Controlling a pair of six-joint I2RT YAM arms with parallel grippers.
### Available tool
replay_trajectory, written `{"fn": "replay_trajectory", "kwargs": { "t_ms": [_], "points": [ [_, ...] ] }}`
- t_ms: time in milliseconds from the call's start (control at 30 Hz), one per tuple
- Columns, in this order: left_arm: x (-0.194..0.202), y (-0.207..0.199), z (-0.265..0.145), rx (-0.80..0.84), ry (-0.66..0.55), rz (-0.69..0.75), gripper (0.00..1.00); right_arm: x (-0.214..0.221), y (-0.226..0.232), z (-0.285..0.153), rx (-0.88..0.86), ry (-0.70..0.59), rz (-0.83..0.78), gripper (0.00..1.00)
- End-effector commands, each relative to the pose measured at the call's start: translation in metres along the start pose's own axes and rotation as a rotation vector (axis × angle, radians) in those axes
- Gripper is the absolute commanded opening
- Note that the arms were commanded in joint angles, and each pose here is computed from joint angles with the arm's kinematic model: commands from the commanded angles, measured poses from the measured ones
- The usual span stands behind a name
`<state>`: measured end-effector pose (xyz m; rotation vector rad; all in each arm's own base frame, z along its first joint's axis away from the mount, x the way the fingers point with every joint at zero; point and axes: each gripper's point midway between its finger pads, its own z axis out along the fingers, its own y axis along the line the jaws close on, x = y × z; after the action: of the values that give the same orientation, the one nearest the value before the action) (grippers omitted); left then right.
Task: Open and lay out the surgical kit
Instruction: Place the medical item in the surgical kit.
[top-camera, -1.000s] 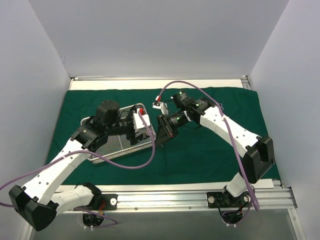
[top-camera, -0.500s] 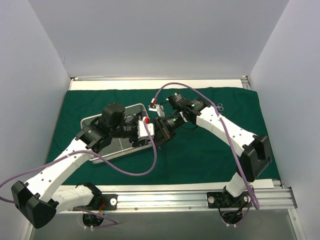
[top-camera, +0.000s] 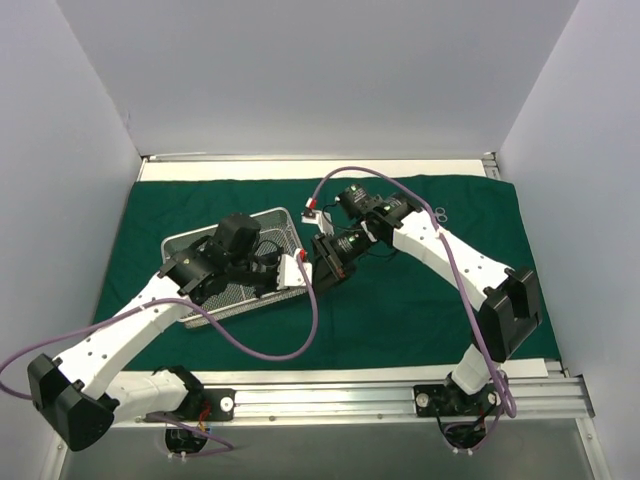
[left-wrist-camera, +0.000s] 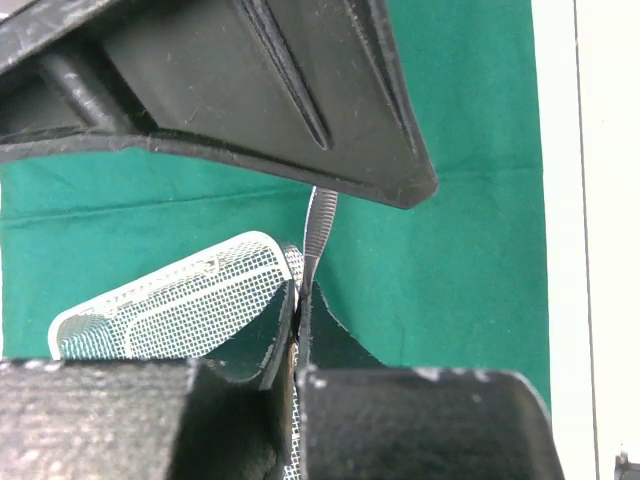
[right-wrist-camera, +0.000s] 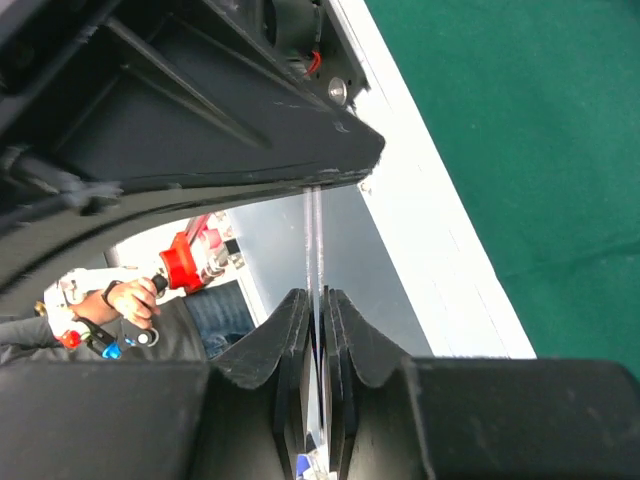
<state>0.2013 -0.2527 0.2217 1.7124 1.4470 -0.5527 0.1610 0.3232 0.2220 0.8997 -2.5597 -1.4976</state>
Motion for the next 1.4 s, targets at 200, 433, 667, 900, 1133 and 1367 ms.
{"fn": "replay_trajectory", "kwargs": {
  "t_ms": [200, 433, 667, 900, 1133, 1367],
  "points": [
    [-0.019, 0.015, 0.002, -0.044, -0.015, 0.020, 0.02, -0.026, 0.001, -0.016, 0.063, -0.079, -0.050, 0.22],
    [-0.001, 0.047, 0.005, -0.233, 0.059, -0.140, 0.02, -0.052, -0.044, -0.052, 0.202, -0.191, 0.076, 0.38],
    [0.010, 0.103, -0.015, -0.563, 0.145, -0.254, 0.02, -0.093, -0.077, -0.098, 0.421, -0.357, 0.297, 0.56],
    [0.019, 0.159, -0.055, -0.902, 0.318, -0.086, 0.02, -0.134, -0.079, -0.112, 0.428, -0.465, 0.741, 0.60],
    [0.012, 0.187, -0.064, -1.055, 0.368, 0.086, 0.02, -0.209, -0.033, -0.113, 0.134, -0.771, 0.988, 0.56],
    [0.006, 0.190, -0.057, -1.053, 0.338, 0.138, 0.02, -0.211, -0.036, -0.092, 0.168, -0.743, 1.042, 0.52]
  ]
}}
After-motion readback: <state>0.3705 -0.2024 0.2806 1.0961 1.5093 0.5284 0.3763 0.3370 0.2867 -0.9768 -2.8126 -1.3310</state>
